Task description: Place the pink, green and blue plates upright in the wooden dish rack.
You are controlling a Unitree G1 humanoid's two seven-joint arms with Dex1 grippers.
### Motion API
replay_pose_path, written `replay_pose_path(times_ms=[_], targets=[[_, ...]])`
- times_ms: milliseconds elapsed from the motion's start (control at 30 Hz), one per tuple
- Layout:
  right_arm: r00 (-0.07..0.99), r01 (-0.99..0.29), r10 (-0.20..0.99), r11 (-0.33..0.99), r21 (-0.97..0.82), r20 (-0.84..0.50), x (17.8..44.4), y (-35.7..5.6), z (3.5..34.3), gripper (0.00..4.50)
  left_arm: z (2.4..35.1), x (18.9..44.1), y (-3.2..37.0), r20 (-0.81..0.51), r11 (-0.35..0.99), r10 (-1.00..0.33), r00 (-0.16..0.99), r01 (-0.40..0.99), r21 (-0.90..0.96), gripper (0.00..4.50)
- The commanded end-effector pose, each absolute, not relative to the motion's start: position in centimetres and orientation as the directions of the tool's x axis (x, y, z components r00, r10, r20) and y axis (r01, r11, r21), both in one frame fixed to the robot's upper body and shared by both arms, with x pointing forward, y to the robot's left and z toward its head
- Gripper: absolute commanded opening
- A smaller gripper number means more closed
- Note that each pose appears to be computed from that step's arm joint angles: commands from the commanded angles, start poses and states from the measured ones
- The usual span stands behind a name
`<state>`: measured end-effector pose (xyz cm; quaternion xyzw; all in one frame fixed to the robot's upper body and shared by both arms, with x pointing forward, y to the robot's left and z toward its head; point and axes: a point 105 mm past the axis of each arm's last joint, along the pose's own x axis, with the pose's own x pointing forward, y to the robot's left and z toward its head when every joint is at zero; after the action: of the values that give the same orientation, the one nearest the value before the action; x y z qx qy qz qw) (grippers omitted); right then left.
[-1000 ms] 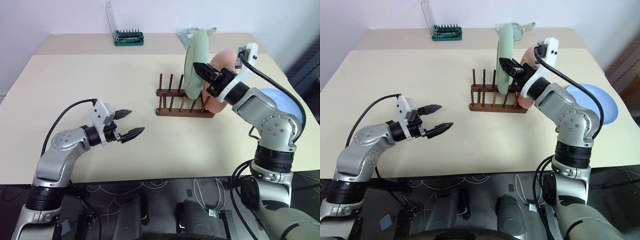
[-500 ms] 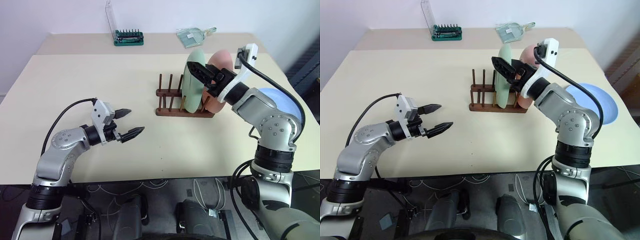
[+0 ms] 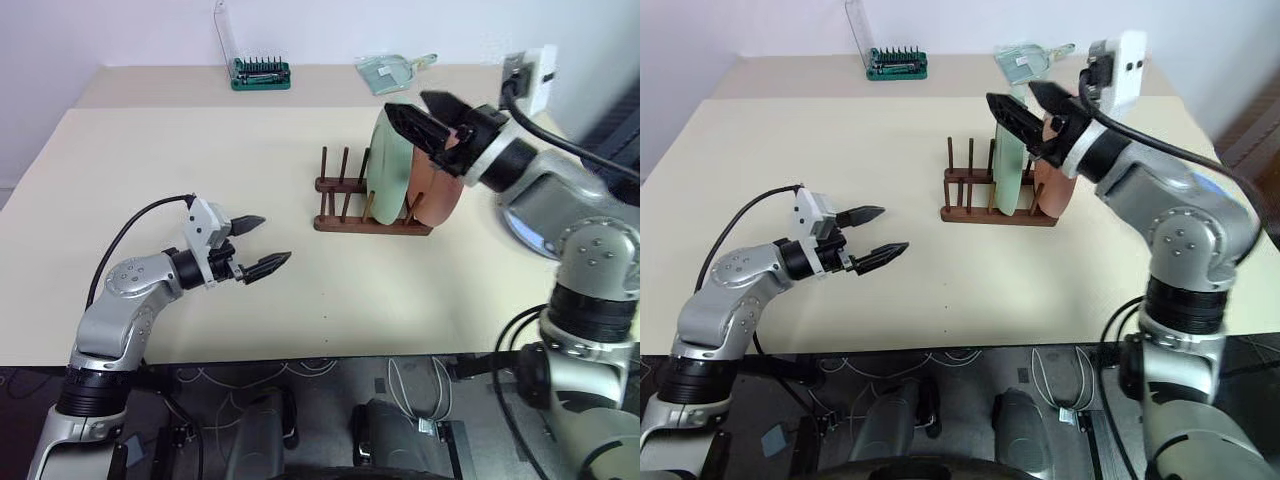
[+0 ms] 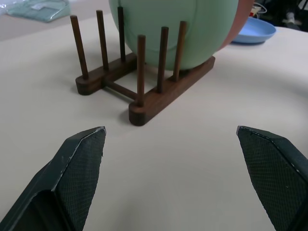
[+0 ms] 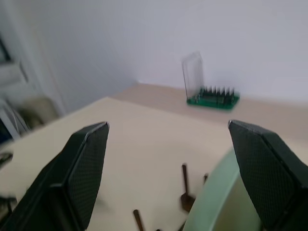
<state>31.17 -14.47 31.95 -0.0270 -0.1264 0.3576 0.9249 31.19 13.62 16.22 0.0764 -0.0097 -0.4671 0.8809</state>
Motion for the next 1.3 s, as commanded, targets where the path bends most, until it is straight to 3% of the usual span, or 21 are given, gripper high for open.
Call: replay_pose_path(times_ms=[33, 167, 367, 567, 867, 967, 1133, 1300], targets=[[0.736, -0.566, 0.637, 0.766, -0.305, 0.232, 28.8, -17.9, 33.6, 4.03, 17.3, 31.0, 12.6, -0.02, 0.5, -0.859, 0.512, 0.846, 0.183, 4.5], [0.822, -0.495, 0.558, 0.798, -0.344, 0.111, 27.8, -22.0, 31.7, 4.03, 16.8, 30.9, 11.6, -0.044, 0.435, -0.892, 0.449, 0.882, 0.179, 4.5], [0.926, -0.362, 0.269, 0.835, -0.415, -0.267, 28.9, -28.9, 22.3, 4.03, 16.4, 31.2, 10.4, -0.068, 0.357, -0.925, 0.374, 0.916, 0.183, 4.5], [0.924, -0.238, 0.051, 0.852, -0.465, -0.38, 31.5, -33.2, 15.7, 4.03, 16.4, 31.1, 10.1, -0.074, 0.336, -0.932, 0.355, 0.922, 0.192, 4.5], [0.912, -0.222, 0.007, 0.848, -0.481, -0.411, 34.0, -34.6, 12.1, 4.03, 16.3, 30.7, 10.9, -0.073, 0.372, -0.917, 0.391, 0.908, 0.194, 4.5], [0.917, -0.182, -0.036, 0.848, -0.498, -0.398, 34.5, -35.5, 11.9, 2.72, 16.2, 30.6, 11.2, -0.075, 0.385, -0.911, 0.405, 0.902, 0.194, 4.5], [0.923, -0.174, -0.045, 0.837, -0.519, -0.382, 34.9, -35.6, 12.2, 0.03, 16.2, 30.5, 11.4, -0.076, 0.391, -0.908, 0.411, 0.9, 0.192, 4.5], [0.935, -0.175, -0.03, 0.828, -0.532, -0.354, 34.8, -35.2, 12.8, 0.03, 16.2, 30.7, 11.4, -0.079, 0.389, -0.909, 0.409, 0.901, 0.192, 4.5]])
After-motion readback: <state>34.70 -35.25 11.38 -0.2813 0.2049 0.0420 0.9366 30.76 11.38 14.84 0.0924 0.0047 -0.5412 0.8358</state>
